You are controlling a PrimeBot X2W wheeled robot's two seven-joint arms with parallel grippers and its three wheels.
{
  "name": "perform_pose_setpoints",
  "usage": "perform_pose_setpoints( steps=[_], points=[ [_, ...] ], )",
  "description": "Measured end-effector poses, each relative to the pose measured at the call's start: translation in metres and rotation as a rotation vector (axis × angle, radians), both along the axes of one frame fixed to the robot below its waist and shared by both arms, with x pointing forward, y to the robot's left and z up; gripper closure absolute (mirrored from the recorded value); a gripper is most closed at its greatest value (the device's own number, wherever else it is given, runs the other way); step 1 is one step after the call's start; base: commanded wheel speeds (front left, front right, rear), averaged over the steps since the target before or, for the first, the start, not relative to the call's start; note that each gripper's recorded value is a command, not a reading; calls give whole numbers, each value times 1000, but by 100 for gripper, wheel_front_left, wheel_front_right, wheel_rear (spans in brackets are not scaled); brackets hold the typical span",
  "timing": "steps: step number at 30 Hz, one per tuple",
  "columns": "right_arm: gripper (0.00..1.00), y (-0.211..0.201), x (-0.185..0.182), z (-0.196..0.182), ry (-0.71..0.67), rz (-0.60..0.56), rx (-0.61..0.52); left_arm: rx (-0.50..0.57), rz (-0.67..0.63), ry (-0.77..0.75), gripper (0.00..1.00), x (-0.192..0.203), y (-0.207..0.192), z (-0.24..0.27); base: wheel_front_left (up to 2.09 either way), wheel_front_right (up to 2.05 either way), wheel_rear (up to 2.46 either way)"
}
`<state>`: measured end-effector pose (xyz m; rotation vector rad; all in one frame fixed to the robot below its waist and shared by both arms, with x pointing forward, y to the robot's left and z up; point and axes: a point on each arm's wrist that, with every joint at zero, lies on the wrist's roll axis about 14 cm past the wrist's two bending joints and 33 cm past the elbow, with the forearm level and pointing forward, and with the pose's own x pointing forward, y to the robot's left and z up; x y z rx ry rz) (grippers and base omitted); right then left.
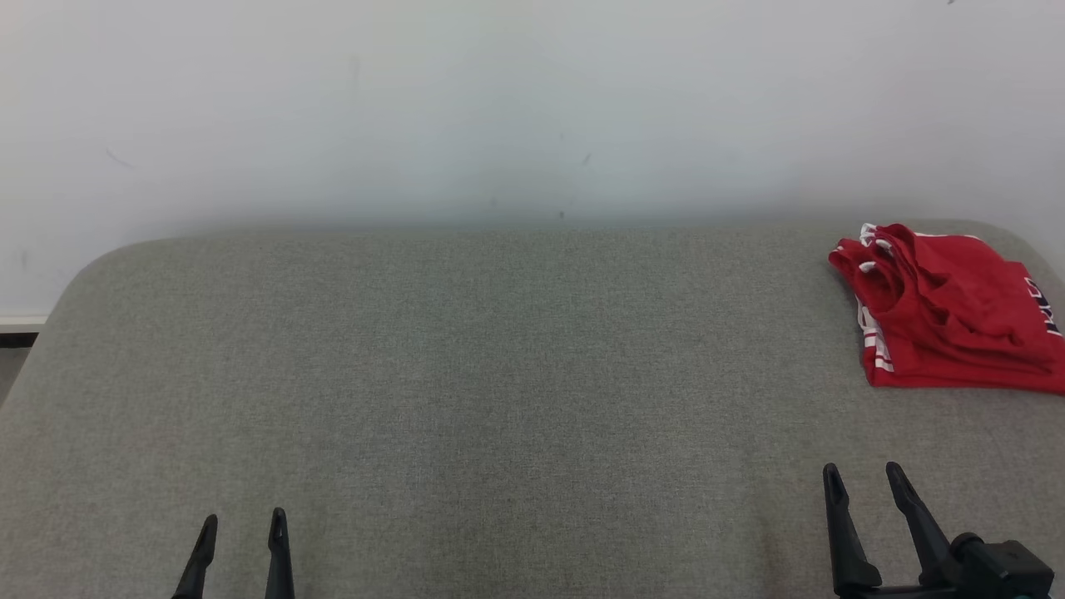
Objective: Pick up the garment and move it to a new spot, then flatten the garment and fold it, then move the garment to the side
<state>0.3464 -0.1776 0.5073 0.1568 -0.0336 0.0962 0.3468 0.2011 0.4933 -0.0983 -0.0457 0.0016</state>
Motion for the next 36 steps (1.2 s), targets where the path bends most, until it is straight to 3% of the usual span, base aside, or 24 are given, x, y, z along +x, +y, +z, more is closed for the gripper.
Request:
perform_pose_setpoints(
  steps=[6, 7, 13, 36],
  points=[
    [0, 1, 0, -1, 4, 3, 0, -2, 4, 7, 0, 0, 1, -2, 0, 0, 0],
    [100, 1, 0, -4, 13, 3, 1, -4, 4, 17, 100, -1, 1, -5, 0, 0, 0],
    [100, 1, -9, -29, 92, -3, 22, -32, 12, 99, 100, -10, 1, -29, 0, 0, 0],
    [100, -10, 3, -27, 132, -68, 397, -422, 83, 122, 100, -1, 10, -29, 0, 0, 0]
  ],
)
